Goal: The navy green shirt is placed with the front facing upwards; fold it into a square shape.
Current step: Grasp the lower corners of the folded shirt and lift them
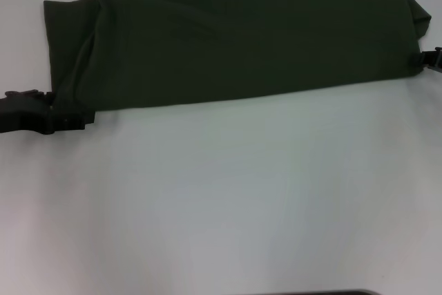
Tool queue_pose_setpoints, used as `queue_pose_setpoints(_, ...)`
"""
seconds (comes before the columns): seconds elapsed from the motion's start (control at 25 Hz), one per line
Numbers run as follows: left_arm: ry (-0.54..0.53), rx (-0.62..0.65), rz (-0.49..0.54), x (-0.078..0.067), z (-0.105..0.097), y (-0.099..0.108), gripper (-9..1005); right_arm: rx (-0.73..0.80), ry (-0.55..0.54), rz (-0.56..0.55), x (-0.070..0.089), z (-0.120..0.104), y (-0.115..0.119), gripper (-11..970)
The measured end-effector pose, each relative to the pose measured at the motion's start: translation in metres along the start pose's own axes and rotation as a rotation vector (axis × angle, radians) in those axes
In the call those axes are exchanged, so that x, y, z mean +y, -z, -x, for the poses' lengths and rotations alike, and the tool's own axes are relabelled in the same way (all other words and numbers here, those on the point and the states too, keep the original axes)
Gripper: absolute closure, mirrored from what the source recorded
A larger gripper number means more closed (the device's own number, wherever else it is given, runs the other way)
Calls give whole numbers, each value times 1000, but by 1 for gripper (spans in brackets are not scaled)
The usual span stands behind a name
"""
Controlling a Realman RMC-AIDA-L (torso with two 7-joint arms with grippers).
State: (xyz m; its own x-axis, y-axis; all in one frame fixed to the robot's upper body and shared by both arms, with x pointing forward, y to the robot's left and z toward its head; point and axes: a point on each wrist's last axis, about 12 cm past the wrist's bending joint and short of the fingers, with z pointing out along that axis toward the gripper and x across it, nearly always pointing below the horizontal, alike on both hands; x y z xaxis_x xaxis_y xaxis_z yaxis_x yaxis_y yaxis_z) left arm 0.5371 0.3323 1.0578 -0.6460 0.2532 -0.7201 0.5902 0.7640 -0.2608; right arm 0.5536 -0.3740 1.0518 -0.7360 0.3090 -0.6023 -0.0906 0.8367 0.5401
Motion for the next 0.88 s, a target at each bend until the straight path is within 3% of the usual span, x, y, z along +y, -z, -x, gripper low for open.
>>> queue_pose_setpoints(0.28, -23, 20, 4, -2, 2, -7, 140, -4, 2, 2, 1, 2, -1, 942)
queue_pose_setpoints(0.72, -26, 18, 11, 0, 6, -7, 352, -8, 1, 3, 1, 3, 0, 940)
queue_pose_setpoints(0.88, -28, 18, 11, -1, 6, -7, 542, -9, -2, 4, 0, 3, 1, 940)
